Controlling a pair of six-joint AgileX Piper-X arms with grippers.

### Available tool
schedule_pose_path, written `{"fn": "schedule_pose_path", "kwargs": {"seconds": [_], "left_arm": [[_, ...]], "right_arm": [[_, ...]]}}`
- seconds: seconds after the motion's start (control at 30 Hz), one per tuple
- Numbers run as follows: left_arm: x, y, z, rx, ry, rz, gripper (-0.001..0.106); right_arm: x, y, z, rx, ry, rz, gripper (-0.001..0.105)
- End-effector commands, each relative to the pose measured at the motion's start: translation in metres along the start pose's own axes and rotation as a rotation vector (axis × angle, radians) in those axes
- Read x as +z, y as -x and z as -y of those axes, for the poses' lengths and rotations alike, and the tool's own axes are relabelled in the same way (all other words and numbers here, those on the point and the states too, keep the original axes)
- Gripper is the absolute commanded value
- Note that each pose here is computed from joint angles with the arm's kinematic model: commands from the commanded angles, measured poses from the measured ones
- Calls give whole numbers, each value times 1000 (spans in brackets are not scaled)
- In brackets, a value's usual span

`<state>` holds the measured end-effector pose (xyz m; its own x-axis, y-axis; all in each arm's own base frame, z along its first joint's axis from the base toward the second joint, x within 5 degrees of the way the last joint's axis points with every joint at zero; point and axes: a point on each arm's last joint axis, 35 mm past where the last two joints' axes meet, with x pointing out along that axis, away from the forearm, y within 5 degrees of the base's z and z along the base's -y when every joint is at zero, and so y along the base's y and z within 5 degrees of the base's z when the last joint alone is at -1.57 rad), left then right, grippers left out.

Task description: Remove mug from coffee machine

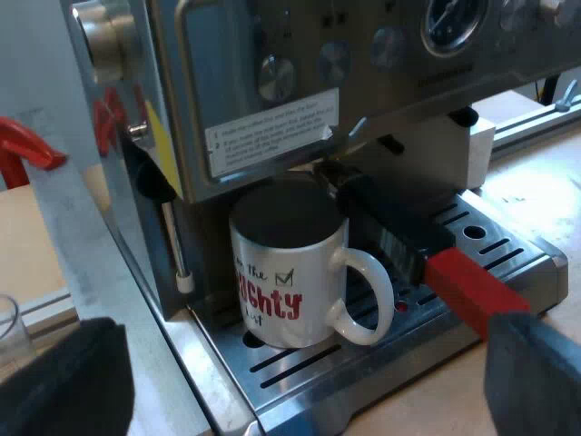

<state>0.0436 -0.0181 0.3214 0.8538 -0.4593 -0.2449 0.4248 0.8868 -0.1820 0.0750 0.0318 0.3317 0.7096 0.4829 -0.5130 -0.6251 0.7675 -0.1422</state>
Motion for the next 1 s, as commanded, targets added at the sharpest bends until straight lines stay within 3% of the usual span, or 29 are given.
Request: {"fn": "schedule_pose_path", "kwargs": {"seconds": [0.03, 0.2, 0.57, 0.8, 1.0], "left_arm": [[7, -12, -2, -44, -46, 13, 80], [-1, -22, -4, -113, -50, 15, 80], [-33, -46, -15, -137, -38, -16, 80], [-59, -59, -22, -134, -9, -82, 80], [-59, -59, -22, -134, -12, -74, 80]], "right_arm": [[9, -2, -3, 50, 68, 49, 46], [22, -8, -11, 114, 181, 126, 46], [24, -26, -30, 186, 273, 121, 46], [13, -45, -42, 190, 243, 152, 46], [3, -57, -48, 184, 255, 177, 46]]}}
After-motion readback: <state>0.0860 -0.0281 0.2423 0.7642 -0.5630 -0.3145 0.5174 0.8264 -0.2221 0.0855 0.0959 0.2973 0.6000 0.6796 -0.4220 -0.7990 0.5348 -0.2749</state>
